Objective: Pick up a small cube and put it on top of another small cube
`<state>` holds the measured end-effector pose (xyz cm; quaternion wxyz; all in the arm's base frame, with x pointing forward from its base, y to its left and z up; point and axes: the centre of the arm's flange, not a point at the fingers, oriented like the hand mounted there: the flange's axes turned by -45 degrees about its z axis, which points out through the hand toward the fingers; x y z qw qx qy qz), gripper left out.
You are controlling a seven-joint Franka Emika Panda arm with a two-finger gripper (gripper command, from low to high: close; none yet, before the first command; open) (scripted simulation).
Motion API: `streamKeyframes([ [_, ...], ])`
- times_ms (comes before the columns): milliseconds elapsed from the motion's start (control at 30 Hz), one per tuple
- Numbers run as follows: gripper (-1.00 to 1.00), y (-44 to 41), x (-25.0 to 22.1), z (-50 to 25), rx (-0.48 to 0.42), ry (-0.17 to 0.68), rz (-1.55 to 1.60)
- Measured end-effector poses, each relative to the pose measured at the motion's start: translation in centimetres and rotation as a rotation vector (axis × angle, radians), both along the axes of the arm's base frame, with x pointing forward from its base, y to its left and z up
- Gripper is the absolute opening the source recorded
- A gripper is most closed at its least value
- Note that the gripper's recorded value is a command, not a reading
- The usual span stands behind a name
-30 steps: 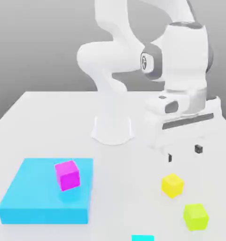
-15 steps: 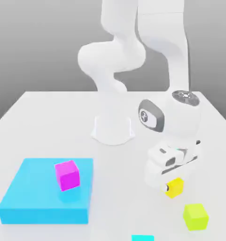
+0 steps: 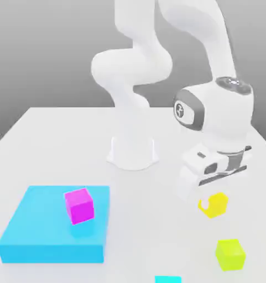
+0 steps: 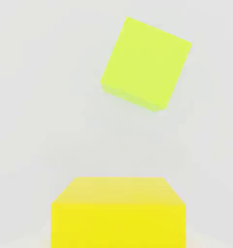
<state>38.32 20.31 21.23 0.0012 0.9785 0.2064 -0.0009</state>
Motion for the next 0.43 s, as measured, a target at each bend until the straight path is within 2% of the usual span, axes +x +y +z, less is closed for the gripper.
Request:
streamKeyframes([
  [167, -1.00, 1.2, 5.0, 1.7, 0.003, -0.001, -0.116],
  [300, -1.00, 1.4, 5.6, -2.8, 0.003, -0.002, -0.129],
  [333, 1.00, 1.4, 5.6, -3.6, 0.003, -0.001, -0.129],
  [433, 1.00, 1.4, 5.6, -3.6, 0.003, -0.001, -0.129],
])
